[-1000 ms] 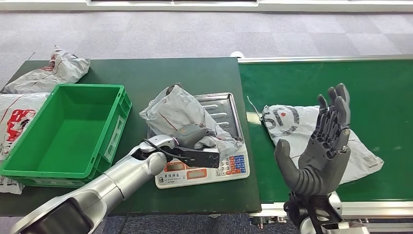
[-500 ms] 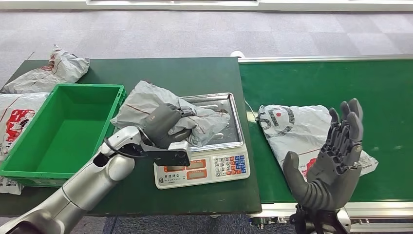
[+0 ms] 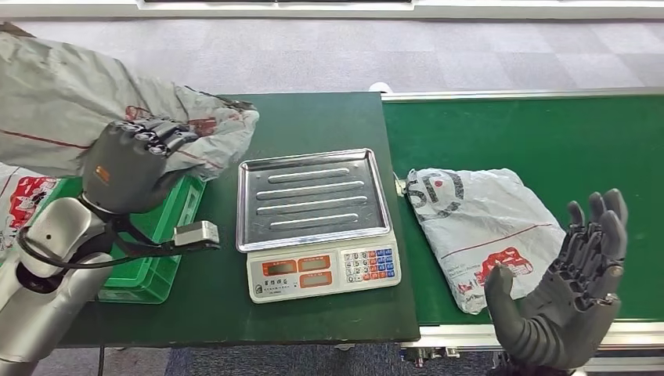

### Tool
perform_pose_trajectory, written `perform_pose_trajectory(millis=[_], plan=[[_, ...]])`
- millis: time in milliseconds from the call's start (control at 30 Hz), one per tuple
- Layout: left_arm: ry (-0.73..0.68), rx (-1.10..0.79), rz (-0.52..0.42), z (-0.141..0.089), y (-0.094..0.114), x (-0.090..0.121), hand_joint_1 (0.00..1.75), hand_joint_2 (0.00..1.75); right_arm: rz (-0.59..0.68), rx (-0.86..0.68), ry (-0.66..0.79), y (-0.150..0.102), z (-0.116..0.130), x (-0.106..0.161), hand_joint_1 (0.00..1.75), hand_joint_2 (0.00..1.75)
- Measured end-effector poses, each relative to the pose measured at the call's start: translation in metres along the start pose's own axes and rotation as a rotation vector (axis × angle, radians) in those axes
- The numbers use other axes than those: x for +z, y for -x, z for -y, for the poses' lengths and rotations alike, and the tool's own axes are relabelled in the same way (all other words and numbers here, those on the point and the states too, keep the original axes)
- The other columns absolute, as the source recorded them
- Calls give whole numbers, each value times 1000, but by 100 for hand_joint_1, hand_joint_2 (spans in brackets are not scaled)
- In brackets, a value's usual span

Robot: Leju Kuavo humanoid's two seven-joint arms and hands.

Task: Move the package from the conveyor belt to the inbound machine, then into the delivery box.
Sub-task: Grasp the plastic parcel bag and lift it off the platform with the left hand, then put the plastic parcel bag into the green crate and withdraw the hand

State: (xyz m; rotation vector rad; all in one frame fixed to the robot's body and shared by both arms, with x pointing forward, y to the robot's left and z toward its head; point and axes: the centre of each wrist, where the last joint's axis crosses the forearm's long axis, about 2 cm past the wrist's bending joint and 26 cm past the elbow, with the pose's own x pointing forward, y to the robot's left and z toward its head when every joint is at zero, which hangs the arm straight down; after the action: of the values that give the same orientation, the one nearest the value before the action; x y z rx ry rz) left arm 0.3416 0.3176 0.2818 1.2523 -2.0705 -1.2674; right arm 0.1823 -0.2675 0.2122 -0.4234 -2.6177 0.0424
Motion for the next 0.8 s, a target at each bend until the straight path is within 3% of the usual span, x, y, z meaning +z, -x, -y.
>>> perform_pose_trajectory(millis=[267, 567, 600, 700, 767, 800], plan=[[15, -25, -270, 1, 40, 64, 175, 175, -33, 22, -2, -6, 6, 12, 0, 175], [155, 68, -617, 35, 82, 152, 172, 175, -65, 15, -32, -9, 4, 13, 0, 175], [166, 88, -652, 39, 84, 158, 139, 175, -65, 15, -33, -9, 3, 12, 0, 175], [195, 151, -742, 54, 85, 172, 17, 175, -65, 12, -33, -11, 2, 10, 0, 175], [211, 197, -794, 65, 81, 179, 3, 175, -64, 10, -35, -12, 2, 9, 0, 175], [216, 217, -816, 71, 78, 181, 0, 131, -63, 9, -36, -12, 2, 9, 0, 175]])
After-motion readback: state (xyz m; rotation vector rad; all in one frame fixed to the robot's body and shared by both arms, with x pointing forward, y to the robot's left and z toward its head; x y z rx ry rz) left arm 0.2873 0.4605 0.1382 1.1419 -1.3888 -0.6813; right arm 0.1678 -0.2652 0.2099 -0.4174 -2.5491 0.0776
